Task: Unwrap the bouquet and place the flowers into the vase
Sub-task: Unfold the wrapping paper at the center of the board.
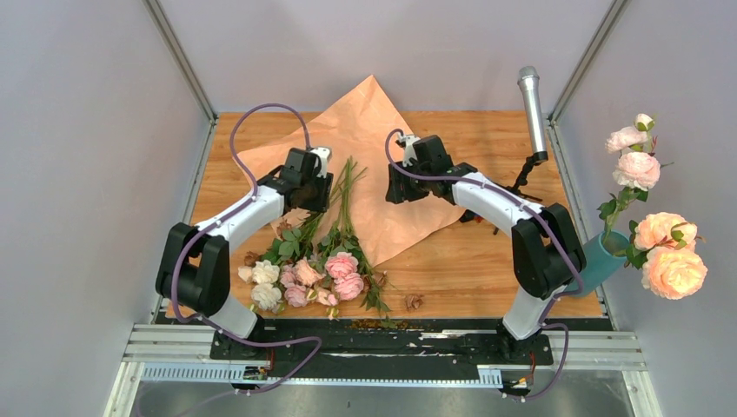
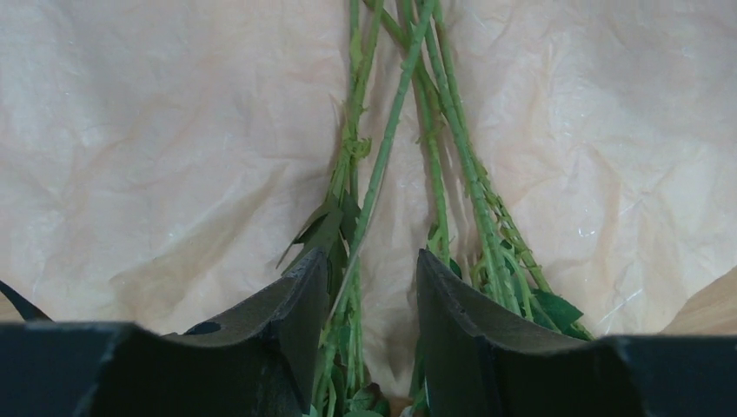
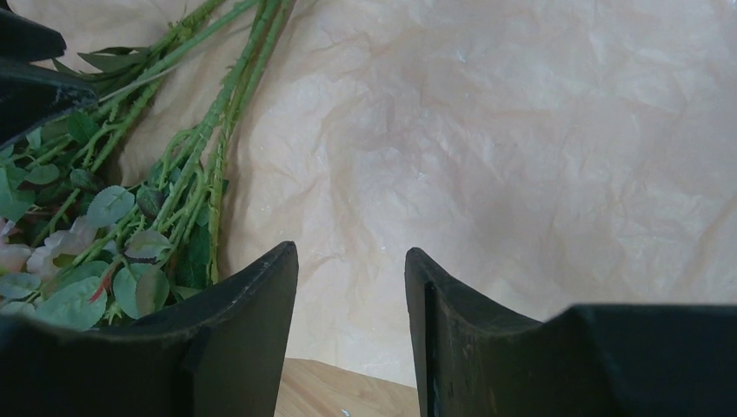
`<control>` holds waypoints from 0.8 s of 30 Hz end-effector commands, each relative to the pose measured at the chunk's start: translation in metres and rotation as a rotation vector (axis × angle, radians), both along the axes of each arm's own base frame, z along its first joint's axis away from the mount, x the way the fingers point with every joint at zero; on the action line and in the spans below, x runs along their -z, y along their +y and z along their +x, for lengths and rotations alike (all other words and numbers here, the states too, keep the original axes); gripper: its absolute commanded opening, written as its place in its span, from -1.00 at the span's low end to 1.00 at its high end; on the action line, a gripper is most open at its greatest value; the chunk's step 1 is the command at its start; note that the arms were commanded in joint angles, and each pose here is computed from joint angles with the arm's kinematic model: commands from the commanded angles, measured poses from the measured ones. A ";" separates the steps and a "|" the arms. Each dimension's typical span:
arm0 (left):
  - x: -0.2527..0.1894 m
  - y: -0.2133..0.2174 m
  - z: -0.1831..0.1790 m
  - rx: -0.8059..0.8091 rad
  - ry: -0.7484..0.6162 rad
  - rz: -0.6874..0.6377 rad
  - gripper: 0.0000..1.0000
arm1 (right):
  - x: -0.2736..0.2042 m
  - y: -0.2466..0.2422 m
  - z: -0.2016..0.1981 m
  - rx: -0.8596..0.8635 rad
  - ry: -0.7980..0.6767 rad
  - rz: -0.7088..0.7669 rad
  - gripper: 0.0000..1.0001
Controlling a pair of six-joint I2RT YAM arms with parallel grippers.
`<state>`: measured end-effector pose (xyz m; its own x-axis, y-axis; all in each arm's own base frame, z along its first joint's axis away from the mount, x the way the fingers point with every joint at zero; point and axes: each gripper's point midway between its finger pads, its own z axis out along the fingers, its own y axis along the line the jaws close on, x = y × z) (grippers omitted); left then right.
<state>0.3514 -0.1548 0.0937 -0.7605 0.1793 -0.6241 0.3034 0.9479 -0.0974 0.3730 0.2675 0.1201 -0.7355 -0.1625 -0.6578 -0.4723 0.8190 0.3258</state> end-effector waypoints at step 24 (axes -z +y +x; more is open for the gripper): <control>0.029 0.005 0.003 0.010 0.077 0.123 -0.31 | -0.006 0.003 -0.002 -0.005 0.001 0.034 -0.06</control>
